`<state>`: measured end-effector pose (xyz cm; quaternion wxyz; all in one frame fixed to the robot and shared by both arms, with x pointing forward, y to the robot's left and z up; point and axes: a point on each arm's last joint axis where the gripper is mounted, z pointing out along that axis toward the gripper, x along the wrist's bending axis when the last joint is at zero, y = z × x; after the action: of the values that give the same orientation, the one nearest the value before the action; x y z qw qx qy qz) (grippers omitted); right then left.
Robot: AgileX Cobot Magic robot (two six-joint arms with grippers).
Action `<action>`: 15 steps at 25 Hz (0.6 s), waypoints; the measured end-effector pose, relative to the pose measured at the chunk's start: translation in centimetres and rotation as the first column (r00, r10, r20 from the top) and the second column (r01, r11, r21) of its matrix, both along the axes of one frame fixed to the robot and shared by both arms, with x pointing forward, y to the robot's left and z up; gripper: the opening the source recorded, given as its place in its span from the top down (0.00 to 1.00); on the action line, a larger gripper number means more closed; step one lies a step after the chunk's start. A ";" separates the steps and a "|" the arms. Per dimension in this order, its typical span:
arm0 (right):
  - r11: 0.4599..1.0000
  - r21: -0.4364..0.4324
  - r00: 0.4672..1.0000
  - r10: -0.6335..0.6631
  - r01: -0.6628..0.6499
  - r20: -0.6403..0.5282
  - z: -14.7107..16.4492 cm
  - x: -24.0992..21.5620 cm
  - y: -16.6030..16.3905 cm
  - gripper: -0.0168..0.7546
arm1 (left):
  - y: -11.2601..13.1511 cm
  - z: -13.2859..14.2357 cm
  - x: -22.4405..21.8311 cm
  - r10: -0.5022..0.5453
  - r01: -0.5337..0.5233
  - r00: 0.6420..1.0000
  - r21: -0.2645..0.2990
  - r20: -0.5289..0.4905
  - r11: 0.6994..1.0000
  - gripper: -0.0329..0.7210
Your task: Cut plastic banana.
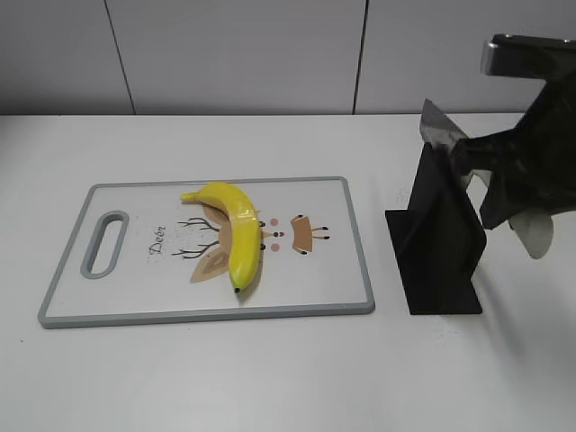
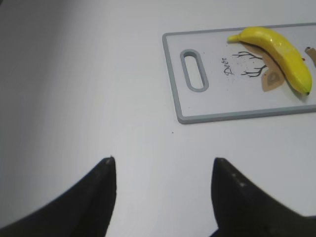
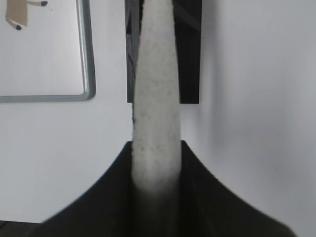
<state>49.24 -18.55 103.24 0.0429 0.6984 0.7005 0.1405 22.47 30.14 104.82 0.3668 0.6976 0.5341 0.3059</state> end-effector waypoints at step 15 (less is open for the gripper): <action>1.000 0.023 0.997 -0.005 0.007 -0.071 -2.0 -1.1 0.0 0.72 | -0.1 -0.2 0.9 0.009 -0.008 0.998 -0.005 0.066 1.000 0.21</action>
<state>48.10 -18.59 101.23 0.0100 0.7056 0.6977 0.1236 23.33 30.09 104.67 0.3846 0.6839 0.5253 0.3292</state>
